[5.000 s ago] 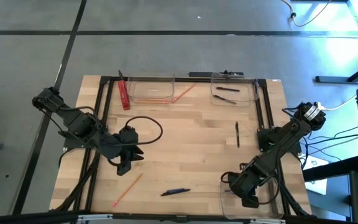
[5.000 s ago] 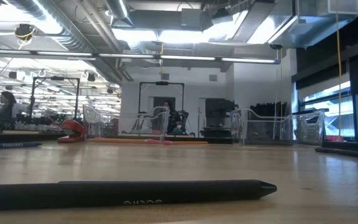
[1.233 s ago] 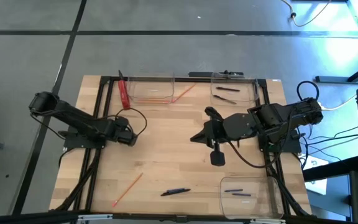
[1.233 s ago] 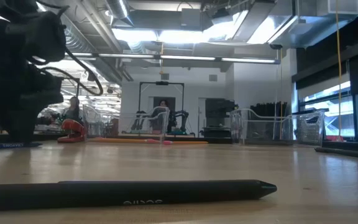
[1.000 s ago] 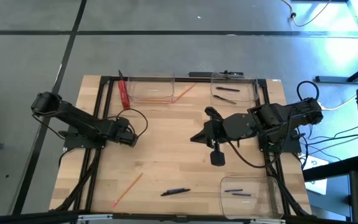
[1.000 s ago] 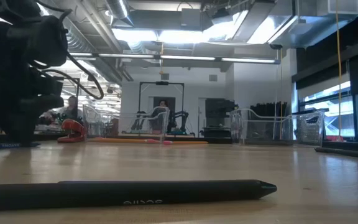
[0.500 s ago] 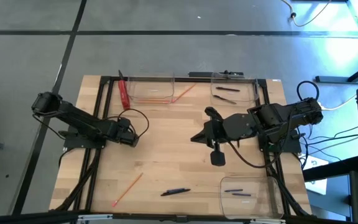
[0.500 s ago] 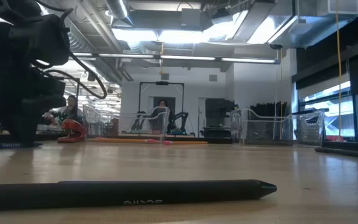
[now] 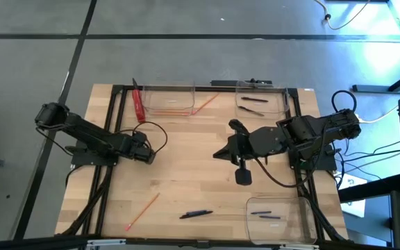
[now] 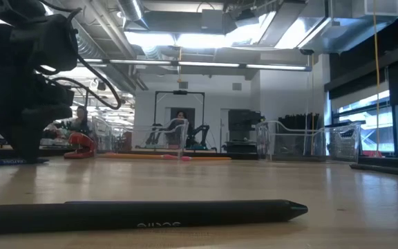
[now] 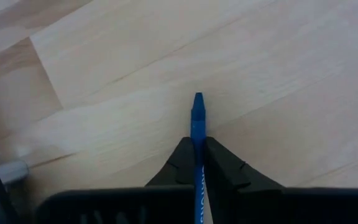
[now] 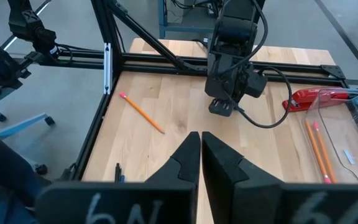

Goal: Sort crayons/erasers/pens/pencils in bins
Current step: Put the blue crayon into the bottom transparent bin

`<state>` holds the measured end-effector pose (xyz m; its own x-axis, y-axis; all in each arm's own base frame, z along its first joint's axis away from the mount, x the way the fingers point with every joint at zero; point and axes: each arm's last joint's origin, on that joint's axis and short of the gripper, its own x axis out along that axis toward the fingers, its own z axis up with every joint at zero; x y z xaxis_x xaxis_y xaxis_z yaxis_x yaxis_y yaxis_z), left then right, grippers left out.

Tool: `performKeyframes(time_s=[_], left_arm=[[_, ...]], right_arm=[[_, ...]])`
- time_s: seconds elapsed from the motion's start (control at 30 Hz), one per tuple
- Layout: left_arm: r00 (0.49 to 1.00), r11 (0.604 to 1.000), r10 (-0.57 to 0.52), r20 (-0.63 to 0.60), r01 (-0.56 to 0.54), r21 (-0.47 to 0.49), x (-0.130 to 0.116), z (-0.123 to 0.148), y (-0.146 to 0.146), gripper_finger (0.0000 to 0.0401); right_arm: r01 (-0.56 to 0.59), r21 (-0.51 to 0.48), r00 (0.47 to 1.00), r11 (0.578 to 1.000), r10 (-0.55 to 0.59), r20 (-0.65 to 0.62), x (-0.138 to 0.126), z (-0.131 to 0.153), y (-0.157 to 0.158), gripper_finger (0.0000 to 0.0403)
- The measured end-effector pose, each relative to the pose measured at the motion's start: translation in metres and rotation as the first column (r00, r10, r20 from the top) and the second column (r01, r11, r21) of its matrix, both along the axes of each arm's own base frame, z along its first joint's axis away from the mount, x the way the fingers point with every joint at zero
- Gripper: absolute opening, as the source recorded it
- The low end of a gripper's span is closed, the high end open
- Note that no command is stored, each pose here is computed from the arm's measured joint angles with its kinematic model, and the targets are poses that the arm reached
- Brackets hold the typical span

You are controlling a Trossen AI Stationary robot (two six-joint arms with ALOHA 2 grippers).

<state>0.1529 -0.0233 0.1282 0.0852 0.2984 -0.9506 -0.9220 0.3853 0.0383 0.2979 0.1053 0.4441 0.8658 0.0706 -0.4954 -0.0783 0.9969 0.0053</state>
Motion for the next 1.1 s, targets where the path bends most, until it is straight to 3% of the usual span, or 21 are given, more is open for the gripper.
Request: performKeyframes(time_s=[0.3, 0.67, 0.83, 1.1], left_arm=[[0.996, 0.996, -0.082, 0.033, 0.083, -0.034, 0.009, 0.005, -0.003, 0.0001], [0.939, 0.972, -0.21, 0.274, 0.23, -0.044, 0.036, 0.013, -0.009, 0.0], [0.873, 0.948, -0.297, 0.387, 0.318, 0.01, 0.049, 0.019, -0.012, 0.0], [0.718, 0.897, -0.414, 0.56, 0.427, 0.116, 0.068, 0.034, -0.015, 0.0]], right_arm=[[0.003, -0.001, 1.0, 1.0, -0.003, -0.018, -0.001, -0.001, 0.0, 0.0019], [0.027, 0.04, 0.999, 0.999, -0.026, -0.022, -0.001, -0.001, 0.0, 0.0019], [0.056, 0.085, 0.998, 0.995, -0.054, -0.032, -0.001, -0.002, 0.0, 0.0019], [0.076, 0.1, 0.996, 0.992, -0.07, -0.063, -0.003, -0.004, -0.001, 0.003]])
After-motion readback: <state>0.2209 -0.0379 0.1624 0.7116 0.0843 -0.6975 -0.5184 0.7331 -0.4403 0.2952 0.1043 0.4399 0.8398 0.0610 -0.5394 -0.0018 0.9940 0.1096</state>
